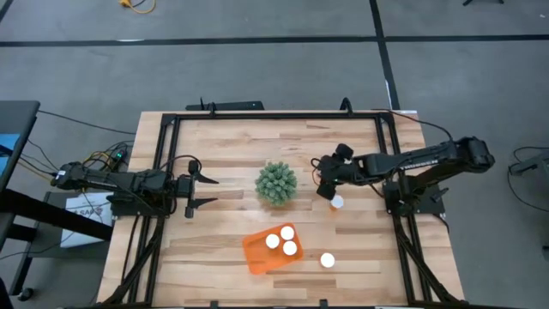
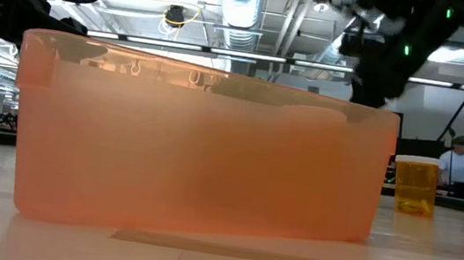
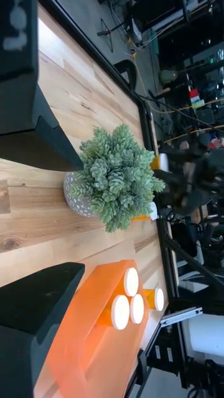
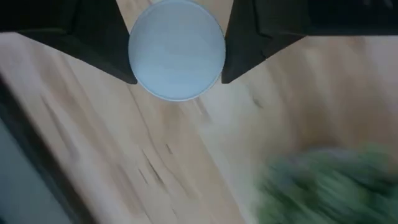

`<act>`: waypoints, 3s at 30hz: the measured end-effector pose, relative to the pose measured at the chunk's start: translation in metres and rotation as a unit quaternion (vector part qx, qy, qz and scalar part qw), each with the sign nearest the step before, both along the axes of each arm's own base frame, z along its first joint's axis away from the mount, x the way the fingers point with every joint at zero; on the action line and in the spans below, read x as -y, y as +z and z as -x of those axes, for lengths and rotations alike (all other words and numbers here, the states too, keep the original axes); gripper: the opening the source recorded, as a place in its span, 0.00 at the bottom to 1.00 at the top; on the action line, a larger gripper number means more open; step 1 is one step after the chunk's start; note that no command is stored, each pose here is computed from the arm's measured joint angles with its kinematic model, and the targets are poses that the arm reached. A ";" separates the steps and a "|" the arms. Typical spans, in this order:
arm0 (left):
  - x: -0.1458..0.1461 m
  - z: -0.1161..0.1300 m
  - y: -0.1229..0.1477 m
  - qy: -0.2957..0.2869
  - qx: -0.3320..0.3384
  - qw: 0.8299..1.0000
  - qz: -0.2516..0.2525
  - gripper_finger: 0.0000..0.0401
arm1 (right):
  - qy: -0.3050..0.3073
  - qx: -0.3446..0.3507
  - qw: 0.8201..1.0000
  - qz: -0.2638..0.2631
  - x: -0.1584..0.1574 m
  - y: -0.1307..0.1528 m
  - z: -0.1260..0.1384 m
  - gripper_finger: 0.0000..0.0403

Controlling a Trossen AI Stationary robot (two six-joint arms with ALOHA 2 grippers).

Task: Pick and place pill bottles into a basket
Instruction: Put the orange pill bottle into the orange bin

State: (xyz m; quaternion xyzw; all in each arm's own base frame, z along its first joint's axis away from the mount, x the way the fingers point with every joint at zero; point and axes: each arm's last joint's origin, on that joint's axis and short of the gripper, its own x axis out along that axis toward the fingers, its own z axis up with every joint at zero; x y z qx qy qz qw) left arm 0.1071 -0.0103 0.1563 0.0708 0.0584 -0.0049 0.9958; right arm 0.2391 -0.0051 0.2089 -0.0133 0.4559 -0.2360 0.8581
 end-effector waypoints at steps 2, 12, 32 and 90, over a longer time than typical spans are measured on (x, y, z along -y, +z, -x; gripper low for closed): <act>0.000 0.000 0.000 0.000 0.000 1.000 -0.001 0.60 | 0.024 0.020 0.999 0.001 -0.009 0.013 -0.007 0.51; 0.000 0.000 0.000 0.000 0.000 1.000 -0.004 0.60 | 0.165 0.136 0.975 -0.063 -0.064 0.068 -0.025 0.55; 0.000 0.000 0.000 0.000 0.000 1.000 -0.004 0.60 | 0.286 0.240 0.918 -0.136 -0.153 0.038 -0.066 0.51; 0.000 0.000 0.000 0.000 0.000 1.000 -0.003 0.60 | 0.310 0.232 0.917 -0.092 -0.184 -0.070 -0.113 0.54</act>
